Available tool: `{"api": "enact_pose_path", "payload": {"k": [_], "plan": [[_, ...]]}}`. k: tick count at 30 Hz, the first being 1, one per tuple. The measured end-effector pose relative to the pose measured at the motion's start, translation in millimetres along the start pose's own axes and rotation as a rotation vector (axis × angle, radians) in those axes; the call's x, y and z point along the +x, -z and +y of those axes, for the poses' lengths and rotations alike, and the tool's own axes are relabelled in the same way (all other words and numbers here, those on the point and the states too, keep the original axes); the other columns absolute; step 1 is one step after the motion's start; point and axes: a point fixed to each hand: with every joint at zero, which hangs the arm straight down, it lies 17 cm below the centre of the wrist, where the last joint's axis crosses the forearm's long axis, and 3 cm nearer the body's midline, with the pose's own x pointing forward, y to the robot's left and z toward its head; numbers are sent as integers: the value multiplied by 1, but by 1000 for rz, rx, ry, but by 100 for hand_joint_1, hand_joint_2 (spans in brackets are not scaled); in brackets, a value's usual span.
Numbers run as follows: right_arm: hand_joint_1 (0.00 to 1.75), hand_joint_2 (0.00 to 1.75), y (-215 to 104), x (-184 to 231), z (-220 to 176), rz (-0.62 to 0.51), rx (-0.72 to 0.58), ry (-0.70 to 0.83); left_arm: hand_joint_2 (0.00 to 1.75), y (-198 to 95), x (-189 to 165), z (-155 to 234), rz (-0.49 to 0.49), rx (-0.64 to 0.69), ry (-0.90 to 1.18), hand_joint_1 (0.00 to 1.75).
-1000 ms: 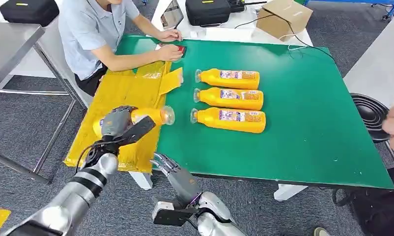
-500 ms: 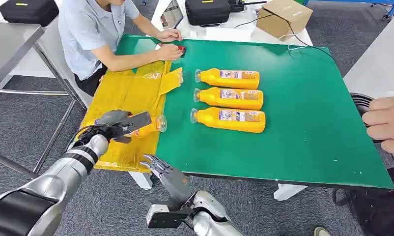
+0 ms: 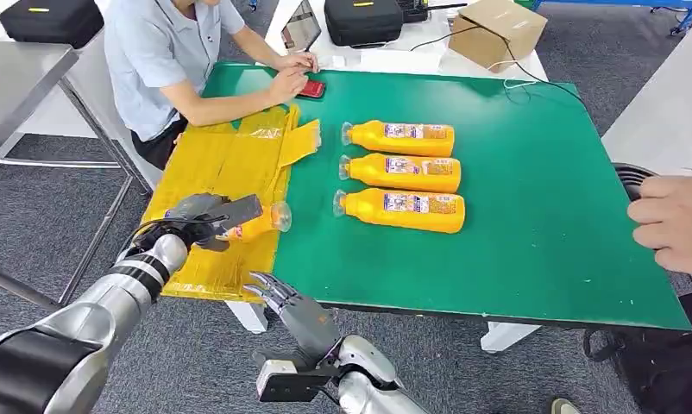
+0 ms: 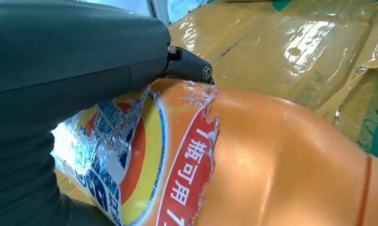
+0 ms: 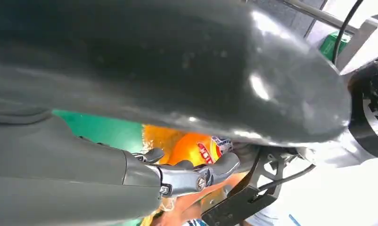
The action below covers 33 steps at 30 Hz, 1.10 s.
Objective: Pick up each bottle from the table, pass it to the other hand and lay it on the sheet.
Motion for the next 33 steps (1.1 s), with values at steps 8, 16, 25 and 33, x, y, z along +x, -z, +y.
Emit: {"api": "enact_pose_path", "payload": {"k": [8,16,25,33], "plan": [[0,0,0,1,0,-3,0,8,175,-1,1,-5,-21,-13,0,0],[0,0,0,0,-1,-2,-9,12,175,-6,-1,-27,-49,-51,-28,0],[0,0,-2,-2,-1,1,-17,1,175,-9,13,-26,-137,19,-87,0],[0,0,-4,-3,-1,-2,-18,-3,175,-39,82,-14,-467,210,-404,0]]}}
